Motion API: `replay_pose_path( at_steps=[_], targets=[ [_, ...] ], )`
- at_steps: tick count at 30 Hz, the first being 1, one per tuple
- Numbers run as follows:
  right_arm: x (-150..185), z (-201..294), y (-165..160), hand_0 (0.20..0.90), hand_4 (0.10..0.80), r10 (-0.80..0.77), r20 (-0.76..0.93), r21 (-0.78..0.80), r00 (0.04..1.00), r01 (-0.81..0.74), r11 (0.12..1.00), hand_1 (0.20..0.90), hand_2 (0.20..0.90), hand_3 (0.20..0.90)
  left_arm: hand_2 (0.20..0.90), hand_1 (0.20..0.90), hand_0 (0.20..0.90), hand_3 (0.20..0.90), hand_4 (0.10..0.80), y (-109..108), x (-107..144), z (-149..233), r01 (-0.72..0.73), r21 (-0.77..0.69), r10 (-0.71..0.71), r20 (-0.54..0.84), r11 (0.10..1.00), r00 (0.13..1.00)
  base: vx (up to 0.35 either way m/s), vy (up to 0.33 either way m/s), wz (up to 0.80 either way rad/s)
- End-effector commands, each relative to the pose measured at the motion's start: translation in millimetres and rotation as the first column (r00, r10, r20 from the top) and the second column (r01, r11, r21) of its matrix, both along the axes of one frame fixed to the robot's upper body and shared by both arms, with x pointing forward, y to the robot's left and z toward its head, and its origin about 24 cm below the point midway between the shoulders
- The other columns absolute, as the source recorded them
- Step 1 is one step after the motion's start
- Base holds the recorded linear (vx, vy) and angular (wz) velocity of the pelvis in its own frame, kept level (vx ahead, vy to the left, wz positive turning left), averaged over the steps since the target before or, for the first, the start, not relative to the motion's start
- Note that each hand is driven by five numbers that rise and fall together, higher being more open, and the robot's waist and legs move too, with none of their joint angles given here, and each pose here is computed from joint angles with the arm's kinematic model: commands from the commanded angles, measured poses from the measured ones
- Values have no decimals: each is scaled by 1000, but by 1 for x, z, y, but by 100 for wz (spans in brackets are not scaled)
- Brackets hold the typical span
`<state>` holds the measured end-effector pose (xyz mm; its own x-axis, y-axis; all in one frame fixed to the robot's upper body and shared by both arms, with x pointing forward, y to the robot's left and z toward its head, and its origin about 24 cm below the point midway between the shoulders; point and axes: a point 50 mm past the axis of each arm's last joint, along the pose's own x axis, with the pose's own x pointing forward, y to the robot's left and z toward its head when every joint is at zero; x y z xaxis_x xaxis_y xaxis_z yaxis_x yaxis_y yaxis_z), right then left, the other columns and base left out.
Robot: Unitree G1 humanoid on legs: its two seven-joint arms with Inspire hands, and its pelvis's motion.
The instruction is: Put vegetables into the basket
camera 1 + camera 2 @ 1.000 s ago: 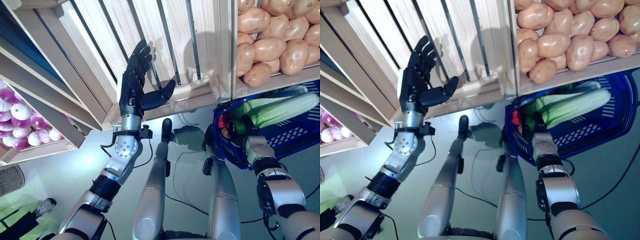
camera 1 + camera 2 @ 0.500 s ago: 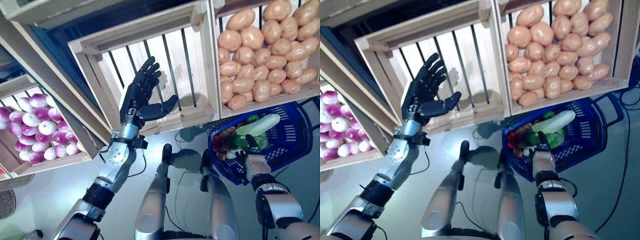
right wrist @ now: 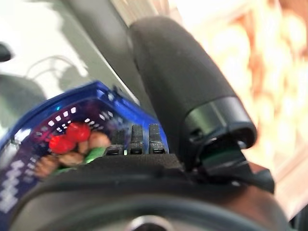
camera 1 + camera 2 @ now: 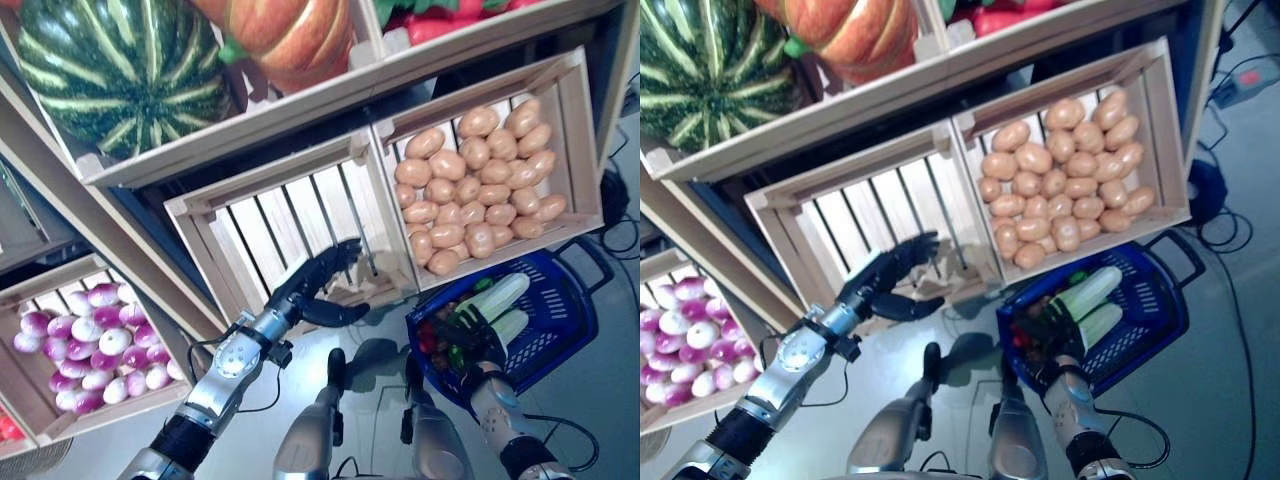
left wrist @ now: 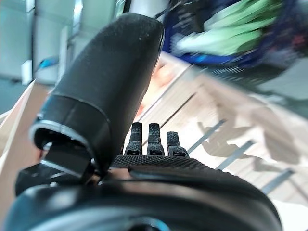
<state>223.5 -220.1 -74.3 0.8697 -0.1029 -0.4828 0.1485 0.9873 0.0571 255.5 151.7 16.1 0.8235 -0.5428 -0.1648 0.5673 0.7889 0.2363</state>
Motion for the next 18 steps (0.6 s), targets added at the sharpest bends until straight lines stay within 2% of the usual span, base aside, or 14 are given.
replay_pose_path(
  at_steps=[1, 3, 9, 14, 18],
  targets=[
    [-41, -26, -6, 900, 800, 142, -158, -42, 977, -150, 988, 900, 900, 900, 900, 900, 900, 900, 800, 2, -21, -26, 109, 155, -104, -36, 982, 994, 157, 11, -9],
    [-53, -36, -7, 900, 800, 137, -226, -41, 964, -150, 988, 900, 900, 900, 900, 900, 900, 900, 800, 8, -30, -47, 118, 241, -98, -95, 963, 991, 144, 12, -11],
    [-99, -67, -15, 900, 800, 18, -451, -104, 892, -73, 992, 900, 900, 900, 900, 900, 900, 900, 800, 30, -65, -107, 37, 373, 89, -314, 927, 945, 135, 18, -9],
    [-119, -78, -14, 900, 800, -9, -548, -111, 837, -62, 992, 900, 900, 900, 900, 900, 900, 900, 800, 50, -100, -144, -43, 483, 290, -450, 874, 845, 83, -3, -12],
    [-122, -81, -4, 900, 800, -7, -560, -84, 829, -49, 995, 900, 900, 900, 900, 900, 900, 900, 800, 59, -118, -158, -142, 554, 449, -469, 820, 760, 64, -12, -2]
  ],
)
